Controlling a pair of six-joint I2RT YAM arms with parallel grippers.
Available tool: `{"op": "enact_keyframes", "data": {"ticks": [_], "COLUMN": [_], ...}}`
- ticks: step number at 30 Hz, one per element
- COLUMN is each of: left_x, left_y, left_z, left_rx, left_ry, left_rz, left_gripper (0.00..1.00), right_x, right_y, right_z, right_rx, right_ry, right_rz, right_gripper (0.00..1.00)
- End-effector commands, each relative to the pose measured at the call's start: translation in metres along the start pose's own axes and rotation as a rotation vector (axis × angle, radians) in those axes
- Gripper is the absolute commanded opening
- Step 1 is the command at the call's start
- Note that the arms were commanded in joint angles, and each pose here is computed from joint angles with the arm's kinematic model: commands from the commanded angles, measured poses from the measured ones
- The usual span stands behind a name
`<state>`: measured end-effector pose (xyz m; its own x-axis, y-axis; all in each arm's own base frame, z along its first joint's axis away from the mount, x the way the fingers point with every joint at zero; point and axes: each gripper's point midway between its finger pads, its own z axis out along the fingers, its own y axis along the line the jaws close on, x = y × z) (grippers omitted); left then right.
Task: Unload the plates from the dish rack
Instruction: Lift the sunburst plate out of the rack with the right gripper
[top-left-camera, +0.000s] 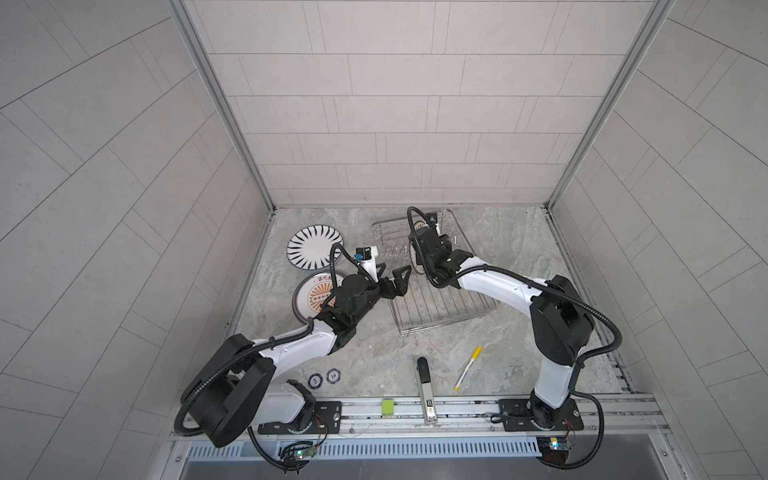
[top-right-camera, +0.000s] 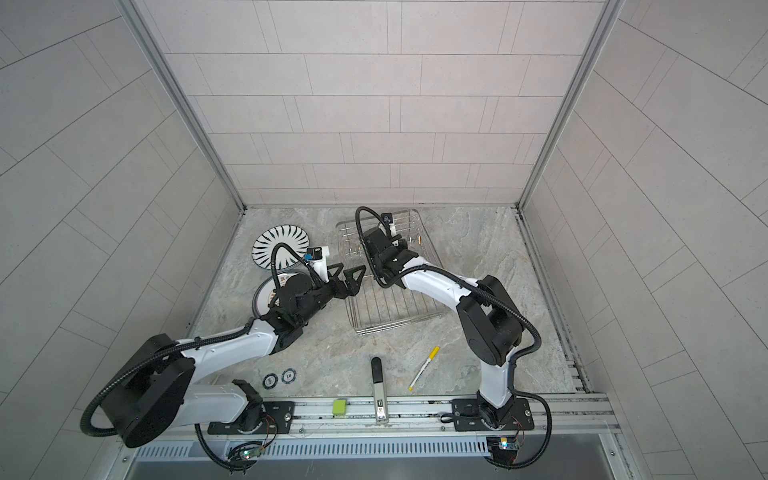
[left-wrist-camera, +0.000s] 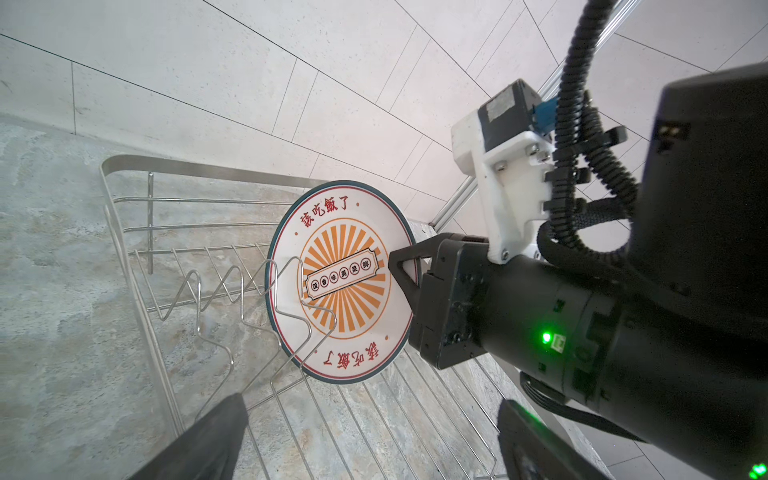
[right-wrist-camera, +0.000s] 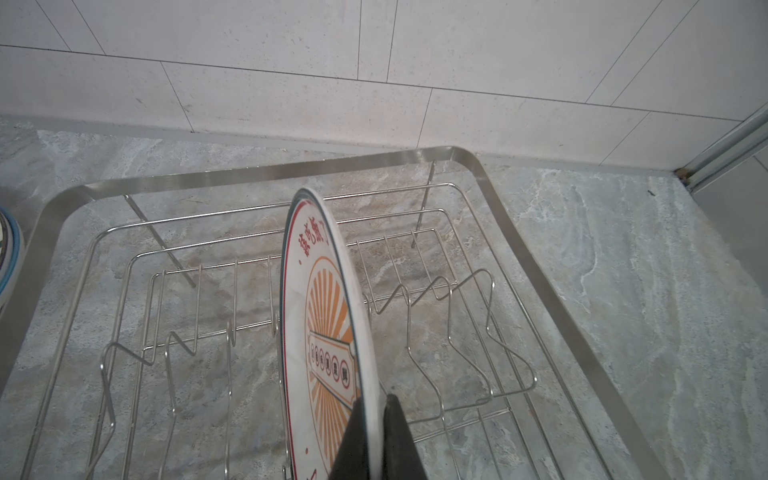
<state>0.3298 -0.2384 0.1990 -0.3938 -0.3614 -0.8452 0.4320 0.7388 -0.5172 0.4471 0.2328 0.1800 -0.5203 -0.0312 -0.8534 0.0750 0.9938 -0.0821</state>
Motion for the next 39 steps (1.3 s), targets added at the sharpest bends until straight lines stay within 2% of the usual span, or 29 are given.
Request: {"op": "enact_keyframes", "data": {"ticks": [1, 8, 19, 27, 32, 39], "left_x": [-0.007, -0.013, -0.018, -0.024, -0.018, -0.017], "left_y": [-0.003, 0.000, -0.014, -0.024, -0.032, -0.045], "left_z": [-0.008, -0.019, -0.032, -0.035, -0.032, -0.030], "left_rx": [0.007, -0.015, 0.051, 0.086, 0.126, 0.200], "left_ry": [-0.030, -0.052, -0.059, -0.054, -0.025, -0.008], "left_rz": [0.002, 0.014, 0.013, -0.002, -0.019, -0.054], "left_gripper": [1.00, 1.00, 1.00, 1.00, 1.00, 1.00], "right_x": [-0.028, -0.046, -0.060, -0.047, -0.033, -0.012], "right_y": [-0.018, -0.030, -0.049, -0.067, -0.074, -0.091], "right_z": [-0.026, -0.050, -0.089, -0.126, -0.146, -0.167], "right_rx": [0.076, 0.112, 0.120, -0.084, -0.317, -0.494], "right_ry": [-0.066, -0.120, -0.189, -0.261, -0.291, -0.296], "right_rz": [-0.011, -0.015, -0.005, 0.126, 0.247, 0.358], "right_gripper": [0.02, 0.01, 0.00, 0.00, 0.00, 0.00]}}
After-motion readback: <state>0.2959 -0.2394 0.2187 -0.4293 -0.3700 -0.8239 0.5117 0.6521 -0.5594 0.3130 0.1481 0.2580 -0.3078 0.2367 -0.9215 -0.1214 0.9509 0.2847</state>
